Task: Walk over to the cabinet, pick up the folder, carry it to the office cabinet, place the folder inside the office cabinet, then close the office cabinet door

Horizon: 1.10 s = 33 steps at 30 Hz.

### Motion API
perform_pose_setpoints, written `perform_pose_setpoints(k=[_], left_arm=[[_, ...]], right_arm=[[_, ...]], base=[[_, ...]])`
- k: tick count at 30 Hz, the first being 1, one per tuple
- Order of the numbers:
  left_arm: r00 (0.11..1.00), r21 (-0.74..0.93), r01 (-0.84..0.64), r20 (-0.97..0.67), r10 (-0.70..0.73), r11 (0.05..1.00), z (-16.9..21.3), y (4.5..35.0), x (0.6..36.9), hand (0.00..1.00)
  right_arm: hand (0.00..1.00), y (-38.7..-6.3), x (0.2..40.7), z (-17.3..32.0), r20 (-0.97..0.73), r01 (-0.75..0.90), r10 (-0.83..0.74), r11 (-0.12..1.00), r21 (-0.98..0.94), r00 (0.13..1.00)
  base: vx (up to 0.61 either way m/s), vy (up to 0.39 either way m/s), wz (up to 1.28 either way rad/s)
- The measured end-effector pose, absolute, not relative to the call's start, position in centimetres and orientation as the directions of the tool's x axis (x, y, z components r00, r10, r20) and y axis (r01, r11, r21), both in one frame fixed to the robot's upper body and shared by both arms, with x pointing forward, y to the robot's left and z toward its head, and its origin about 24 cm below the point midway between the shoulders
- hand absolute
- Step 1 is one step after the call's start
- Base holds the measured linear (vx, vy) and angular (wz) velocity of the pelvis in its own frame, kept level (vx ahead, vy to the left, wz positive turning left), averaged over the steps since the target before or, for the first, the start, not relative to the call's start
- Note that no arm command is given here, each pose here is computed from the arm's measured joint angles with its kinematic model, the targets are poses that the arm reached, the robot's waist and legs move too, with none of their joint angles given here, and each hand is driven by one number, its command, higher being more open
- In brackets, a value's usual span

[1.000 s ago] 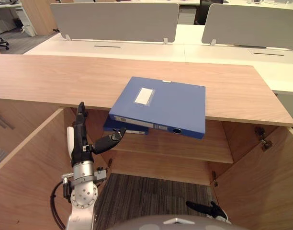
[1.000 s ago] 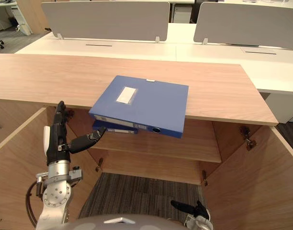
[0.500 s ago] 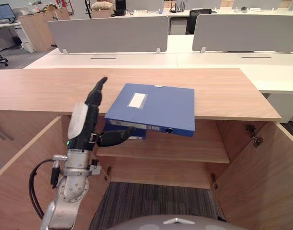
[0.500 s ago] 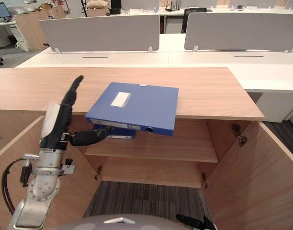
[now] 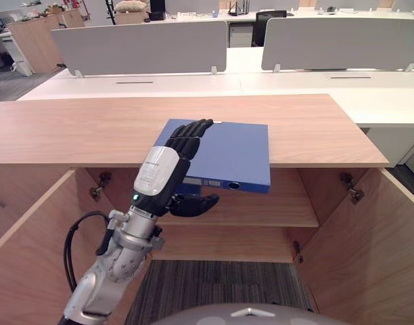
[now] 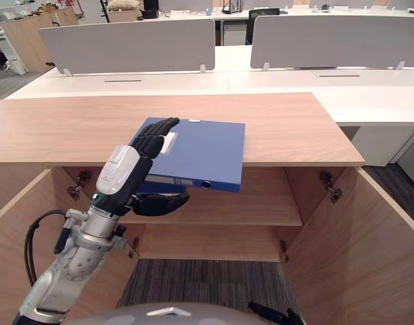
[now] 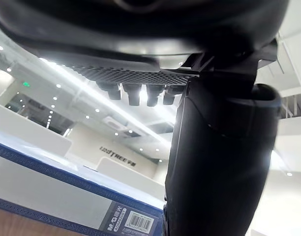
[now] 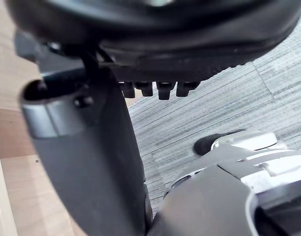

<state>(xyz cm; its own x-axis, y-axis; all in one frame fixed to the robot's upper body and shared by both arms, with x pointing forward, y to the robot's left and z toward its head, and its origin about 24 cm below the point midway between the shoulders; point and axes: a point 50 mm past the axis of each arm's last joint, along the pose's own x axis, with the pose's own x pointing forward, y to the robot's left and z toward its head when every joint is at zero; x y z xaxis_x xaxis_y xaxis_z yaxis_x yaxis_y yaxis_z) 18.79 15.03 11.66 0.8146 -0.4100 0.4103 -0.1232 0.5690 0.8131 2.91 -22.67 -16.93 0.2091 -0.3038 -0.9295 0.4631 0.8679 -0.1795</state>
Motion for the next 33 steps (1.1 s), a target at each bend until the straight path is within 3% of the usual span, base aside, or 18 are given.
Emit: perform_pose_setpoints(k=[7, 13, 24, 25, 30, 33], left_arm=[[0.798, 0.848, -0.194, 0.429, -0.423, 0.494, 11.6, 14.8, 19.0, 1.00], [0.853, 0.900, -0.183, 0.345, -0.393, 0.395, 9.7, 15.7, 19.6, 1.00], [0.885, 0.939, -0.165, 0.276, -0.374, 0.302, 8.2, 16.4, 20.0, 1.00], [0.886, 0.939, -0.164, 0.275, -0.373, 0.302, 8.2, 16.4, 20.0, 0.00], [0.892, 0.946, -0.177, 0.270, -0.362, 0.270, 8.0, 16.5, 20.0, 0.00], [0.887, 0.925, -0.224, 0.324, -0.330, 0.306, 8.4, 16.4, 20.1, 0.00]], right_arm=[[1.00, -22.7, 2.8, -16.9, -0.930, 0.463, -0.305, 0.867, -0.182, 0.206], [1.00, -22.7, 2.4, -17.0, -0.932, 0.464, -0.307, 0.865, -0.189, 0.193], [1.00, -22.7, 2.6, -17.0, -0.934, 0.447, -0.298, 0.875, -0.185, 0.197], [1.00, -22.7, 2.6, -17.0, -0.934, 0.440, -0.297, 0.879, -0.185, 0.199], [1.00, -22.8, 2.8, -16.9, -0.932, 0.429, -0.297, 0.884, -0.186, 0.207], [1.00, -22.9, 3.1, -16.9, -0.932, 0.427, -0.295, 0.885, -0.183, 0.212]], base=[[-0.01, 0.003, -0.03], [0.01, 0.005, 0.01], [0.02, 0.010, 0.00], [-0.04, 0.004, 0.01], [-0.01, -0.001, 0.00], [0.00, 0.000, 0.00]])
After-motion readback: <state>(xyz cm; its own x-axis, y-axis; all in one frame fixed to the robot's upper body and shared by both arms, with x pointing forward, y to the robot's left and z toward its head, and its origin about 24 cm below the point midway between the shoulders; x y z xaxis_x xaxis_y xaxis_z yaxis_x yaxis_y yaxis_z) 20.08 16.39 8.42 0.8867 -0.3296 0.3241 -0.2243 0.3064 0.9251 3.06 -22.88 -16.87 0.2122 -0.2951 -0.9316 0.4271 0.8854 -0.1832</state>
